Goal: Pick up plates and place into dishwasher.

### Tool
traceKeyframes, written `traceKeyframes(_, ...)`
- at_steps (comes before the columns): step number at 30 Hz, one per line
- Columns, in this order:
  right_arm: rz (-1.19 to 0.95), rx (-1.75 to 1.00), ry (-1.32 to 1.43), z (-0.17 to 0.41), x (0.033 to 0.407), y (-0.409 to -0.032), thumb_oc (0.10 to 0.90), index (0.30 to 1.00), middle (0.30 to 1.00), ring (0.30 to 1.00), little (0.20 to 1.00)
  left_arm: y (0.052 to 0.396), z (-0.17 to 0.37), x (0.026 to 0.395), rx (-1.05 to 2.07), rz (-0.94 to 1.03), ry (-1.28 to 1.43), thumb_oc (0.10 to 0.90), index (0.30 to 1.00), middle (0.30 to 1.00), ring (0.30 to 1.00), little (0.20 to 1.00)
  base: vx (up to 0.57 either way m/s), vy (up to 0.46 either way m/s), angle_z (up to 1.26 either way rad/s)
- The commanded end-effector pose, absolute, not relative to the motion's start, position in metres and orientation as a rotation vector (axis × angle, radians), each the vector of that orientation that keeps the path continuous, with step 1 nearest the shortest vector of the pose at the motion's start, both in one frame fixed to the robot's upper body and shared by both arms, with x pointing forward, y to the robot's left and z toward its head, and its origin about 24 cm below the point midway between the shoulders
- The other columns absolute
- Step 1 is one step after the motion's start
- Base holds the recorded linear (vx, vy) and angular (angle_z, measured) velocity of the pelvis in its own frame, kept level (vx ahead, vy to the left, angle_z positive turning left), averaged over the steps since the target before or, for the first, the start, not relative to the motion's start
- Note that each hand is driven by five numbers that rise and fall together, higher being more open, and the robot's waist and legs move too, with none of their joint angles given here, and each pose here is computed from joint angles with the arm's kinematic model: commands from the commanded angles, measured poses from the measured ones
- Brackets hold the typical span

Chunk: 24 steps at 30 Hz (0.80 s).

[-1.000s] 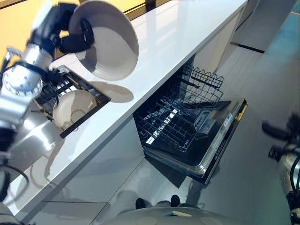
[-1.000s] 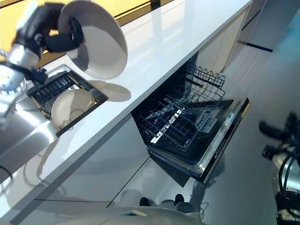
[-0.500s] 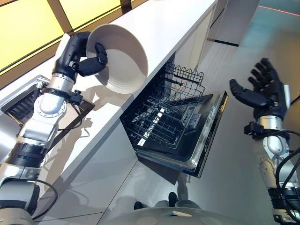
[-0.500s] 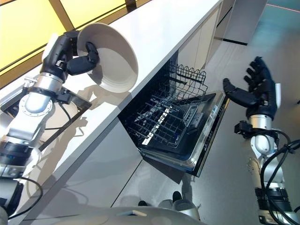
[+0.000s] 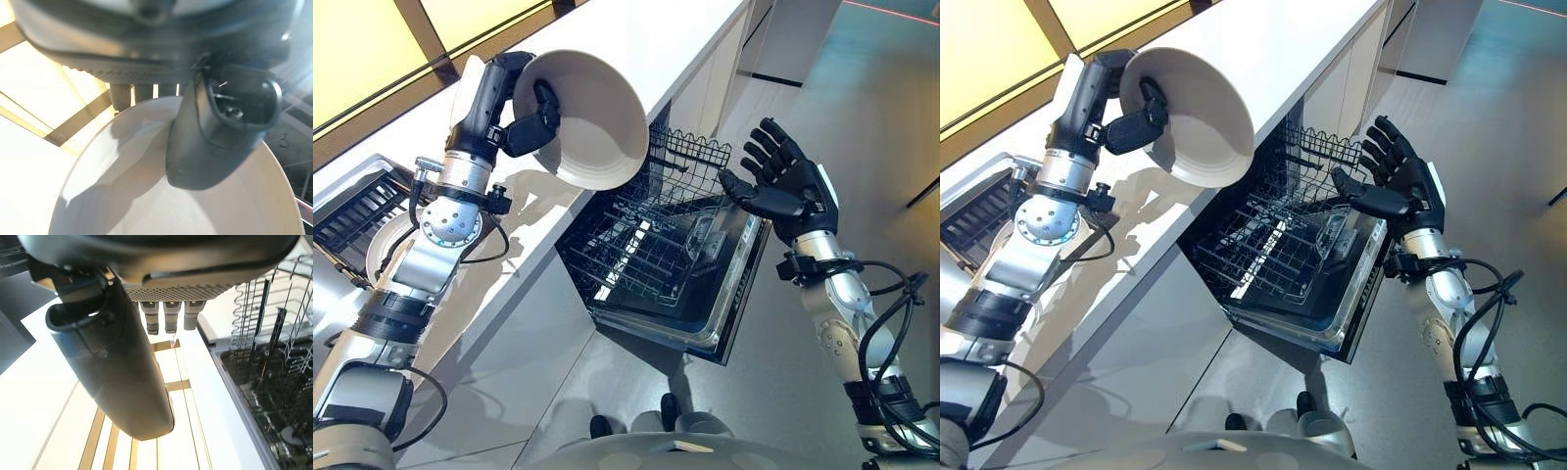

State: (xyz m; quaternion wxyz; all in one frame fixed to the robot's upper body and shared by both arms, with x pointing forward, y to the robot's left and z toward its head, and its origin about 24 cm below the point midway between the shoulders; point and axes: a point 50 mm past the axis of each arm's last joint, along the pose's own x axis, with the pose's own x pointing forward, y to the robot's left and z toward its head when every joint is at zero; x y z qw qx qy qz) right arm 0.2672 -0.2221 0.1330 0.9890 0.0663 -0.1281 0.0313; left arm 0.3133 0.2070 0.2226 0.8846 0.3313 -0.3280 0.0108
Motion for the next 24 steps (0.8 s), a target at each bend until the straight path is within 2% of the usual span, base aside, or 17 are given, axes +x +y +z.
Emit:
traceKeyframes(1,0.223,0.190,-0.567,0.202,0.268,-0.197,0.800,0.900,0.900,0.900,0.900,0.180,0.295,0.308,0.650,0.073,-1.046,0.100,0.300,0.300,0.300,0.200,-0.02,-0.014,-0.04)
traceKeyframes(14,0.354,0.287,-0.524,0.201,0.272,-0.168,0.800,0.900,0.900,0.900,0.900,0.133,0.282,0.318,0.699,0.047,-1.092,0.100,0.300,0.300,0.300,0.200,0.00,-0.003,-0.01)
traceKeyframes(24,0.416,0.352,-0.490,0.197,0.270,-0.157,0.800,0.900,0.900,0.900,0.900,0.116,0.293,0.313,0.709,0.080,-1.180,0.100,0.300,0.300,0.300,0.200,0.00,-0.009,-0.05)
